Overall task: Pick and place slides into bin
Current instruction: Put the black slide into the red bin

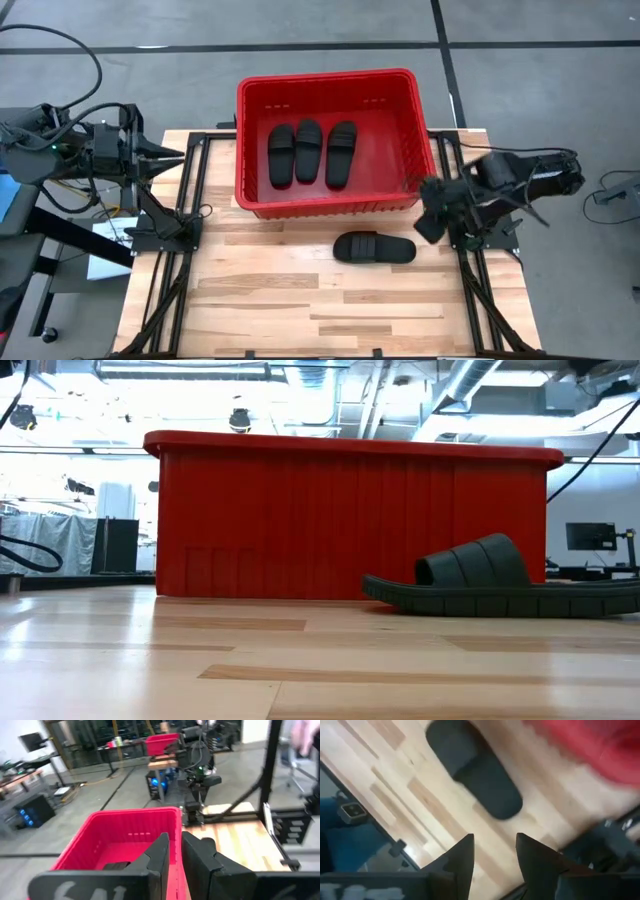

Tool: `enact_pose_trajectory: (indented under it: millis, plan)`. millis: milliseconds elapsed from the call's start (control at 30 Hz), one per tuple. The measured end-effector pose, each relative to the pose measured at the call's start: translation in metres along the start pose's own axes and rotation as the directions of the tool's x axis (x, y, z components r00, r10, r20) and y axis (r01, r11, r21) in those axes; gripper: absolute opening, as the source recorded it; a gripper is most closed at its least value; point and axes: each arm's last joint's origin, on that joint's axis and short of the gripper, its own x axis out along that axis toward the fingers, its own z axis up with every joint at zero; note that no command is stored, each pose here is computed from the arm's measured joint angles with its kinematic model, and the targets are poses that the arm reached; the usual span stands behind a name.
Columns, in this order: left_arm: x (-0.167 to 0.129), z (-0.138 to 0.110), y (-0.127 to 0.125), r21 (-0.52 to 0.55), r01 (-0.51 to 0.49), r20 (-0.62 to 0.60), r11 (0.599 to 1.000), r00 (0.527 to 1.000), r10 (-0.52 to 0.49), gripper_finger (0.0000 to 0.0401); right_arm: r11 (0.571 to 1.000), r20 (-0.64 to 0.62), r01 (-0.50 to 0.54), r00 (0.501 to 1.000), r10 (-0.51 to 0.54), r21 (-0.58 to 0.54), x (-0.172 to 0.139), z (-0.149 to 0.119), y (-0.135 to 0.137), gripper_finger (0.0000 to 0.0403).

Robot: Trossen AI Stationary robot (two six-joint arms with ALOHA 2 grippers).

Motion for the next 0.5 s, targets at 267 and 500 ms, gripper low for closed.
enact_pose_trajectory:
  millis: [267,500]
  plan:
    - [0.0,0.0,-0.001,0.033,0.031,-0.003,0.999,1.0,-0.031,0.0041,0.988,-0.065,0.113,0.992,-0.107,0.103,0.033,-0.034,0.012,0.0139]
    - [0.0,0.0,-0.003,0.026,0.11,-0.022,0.994,0.994,-0.109,0.0041,0.987,0.022,0.082,0.996,-0.085,0.137,0.071,-0.052,0.024,0.0149]
